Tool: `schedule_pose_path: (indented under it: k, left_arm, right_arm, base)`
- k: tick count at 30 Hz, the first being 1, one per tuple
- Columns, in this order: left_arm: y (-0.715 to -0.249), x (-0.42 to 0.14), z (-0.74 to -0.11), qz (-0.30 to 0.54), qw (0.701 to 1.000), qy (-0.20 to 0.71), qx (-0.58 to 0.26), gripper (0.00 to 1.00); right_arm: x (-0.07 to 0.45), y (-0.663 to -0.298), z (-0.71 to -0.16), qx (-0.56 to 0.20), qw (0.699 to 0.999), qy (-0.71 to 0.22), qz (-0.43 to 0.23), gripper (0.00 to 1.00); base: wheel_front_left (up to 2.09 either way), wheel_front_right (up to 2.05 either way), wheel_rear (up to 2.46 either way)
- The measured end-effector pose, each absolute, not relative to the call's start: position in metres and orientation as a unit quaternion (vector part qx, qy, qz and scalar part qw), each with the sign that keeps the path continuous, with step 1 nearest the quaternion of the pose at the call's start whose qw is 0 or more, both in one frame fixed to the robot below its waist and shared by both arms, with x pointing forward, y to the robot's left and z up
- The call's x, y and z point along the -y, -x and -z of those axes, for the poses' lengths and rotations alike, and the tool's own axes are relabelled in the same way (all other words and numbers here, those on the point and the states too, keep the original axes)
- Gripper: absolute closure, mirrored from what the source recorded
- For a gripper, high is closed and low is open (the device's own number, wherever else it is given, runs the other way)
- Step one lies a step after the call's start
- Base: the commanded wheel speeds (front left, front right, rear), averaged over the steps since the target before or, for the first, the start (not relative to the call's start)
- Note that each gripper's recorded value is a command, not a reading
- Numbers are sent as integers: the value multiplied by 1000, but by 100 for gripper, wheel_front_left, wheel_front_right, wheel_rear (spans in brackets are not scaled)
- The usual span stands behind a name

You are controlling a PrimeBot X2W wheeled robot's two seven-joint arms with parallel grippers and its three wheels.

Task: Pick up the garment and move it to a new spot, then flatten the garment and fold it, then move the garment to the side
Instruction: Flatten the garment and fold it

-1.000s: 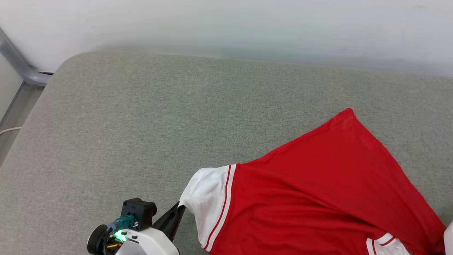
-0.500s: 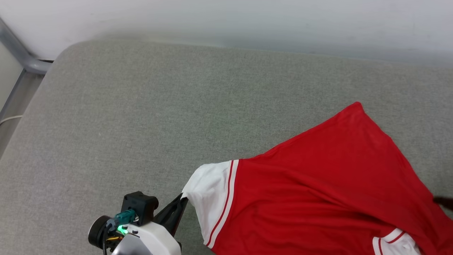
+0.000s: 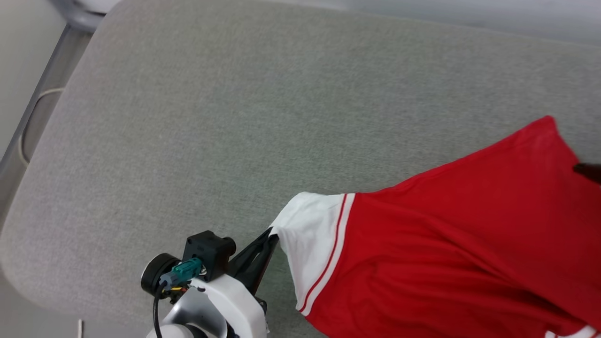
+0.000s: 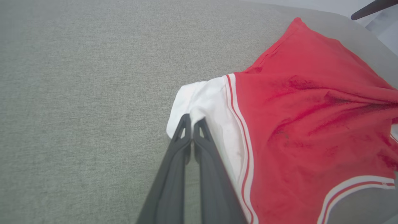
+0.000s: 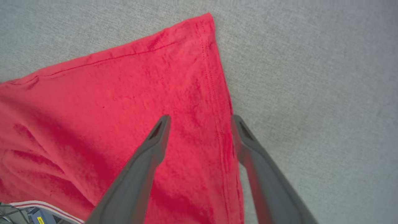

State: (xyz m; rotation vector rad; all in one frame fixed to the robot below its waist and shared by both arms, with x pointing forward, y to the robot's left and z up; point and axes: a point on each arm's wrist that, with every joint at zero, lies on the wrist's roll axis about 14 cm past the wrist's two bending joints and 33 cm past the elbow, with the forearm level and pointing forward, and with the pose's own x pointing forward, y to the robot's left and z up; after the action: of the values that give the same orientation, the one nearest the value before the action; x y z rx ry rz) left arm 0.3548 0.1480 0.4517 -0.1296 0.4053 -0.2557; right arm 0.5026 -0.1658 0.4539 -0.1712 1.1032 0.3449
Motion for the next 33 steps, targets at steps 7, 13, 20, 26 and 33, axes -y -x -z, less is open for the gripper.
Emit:
schedule_pose_path:
  k: [7,13,20,26,33]
  left_arm:
    - [-353,-157,-439,110,967,58,-221,100]
    - [-353,-163,-433,100,966,56,-231,100]
    - [-353,-167,-427,91,965,56,-238,100]
    - [-352,-170,-427,85,966,54,-238,100]
    - [-353,-182,-438,71,972,48,-220,100]
  right_arm:
    - [148,-533,-414,-555,810,101,-160,0]
    - [139,-540,-381,-585,786,113,-164,0]
    - [135,-539,-364,-607,766,131,-168,0]
    - [126,-535,-358,-606,764,132,-181,100]
    - [116,-543,-379,-549,804,118,-194,100]
  base:
    - [0,0,0]
    - [0,0,0]
    - [0,0,0]
    - [0,0,0]
    - [0,0,0]
